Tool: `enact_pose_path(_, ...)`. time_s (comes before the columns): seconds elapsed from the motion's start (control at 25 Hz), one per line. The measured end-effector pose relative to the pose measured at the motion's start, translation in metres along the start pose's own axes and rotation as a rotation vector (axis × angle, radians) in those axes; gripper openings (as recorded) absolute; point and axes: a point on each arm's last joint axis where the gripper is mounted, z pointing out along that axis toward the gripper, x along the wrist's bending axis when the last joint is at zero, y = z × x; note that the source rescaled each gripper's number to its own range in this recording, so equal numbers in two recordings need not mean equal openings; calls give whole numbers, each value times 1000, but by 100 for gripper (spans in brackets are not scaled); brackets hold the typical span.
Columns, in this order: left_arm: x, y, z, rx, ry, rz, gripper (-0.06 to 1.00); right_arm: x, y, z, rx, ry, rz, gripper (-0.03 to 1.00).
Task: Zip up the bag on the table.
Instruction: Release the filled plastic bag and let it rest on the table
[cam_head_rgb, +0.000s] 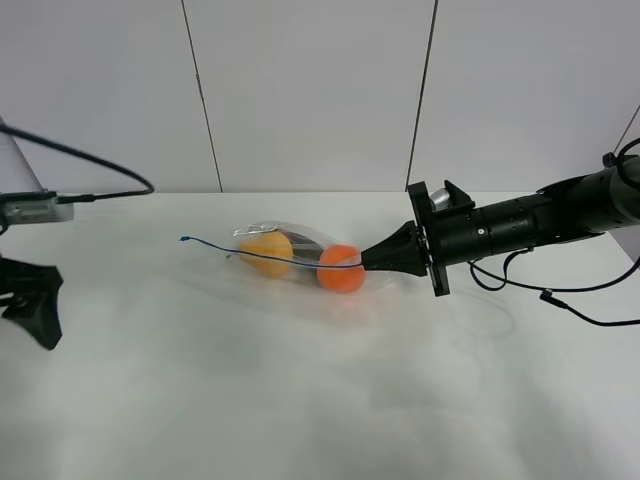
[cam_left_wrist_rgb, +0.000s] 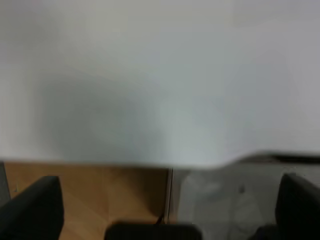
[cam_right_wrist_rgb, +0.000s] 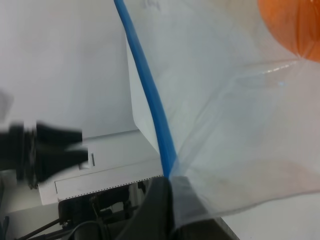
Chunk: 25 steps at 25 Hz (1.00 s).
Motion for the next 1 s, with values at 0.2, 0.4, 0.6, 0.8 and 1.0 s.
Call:
enact_pose_path(0.2, 1, -70, -1, -123, -1, 4, 98, 0, 0, 0, 0, 0, 0, 0)
enact_pose_path(0.4, 2, -119, 3, -364, -2, 12, 98, 0, 0, 0, 0, 0, 0, 0)
enact_pose_path(0.6, 0, -148, -14, -601, -33, 7, 98, 0, 0, 0, 0, 0, 0, 0)
enact_pose_path(0.8, -1, -172, -22, -770, -48, 9, 98, 0, 0, 0, 1, -1, 0, 0)
enact_pose_path(1.0, -1, -196, -27, -927, -50, 13, 98, 0, 0, 0, 1, -1, 0, 0)
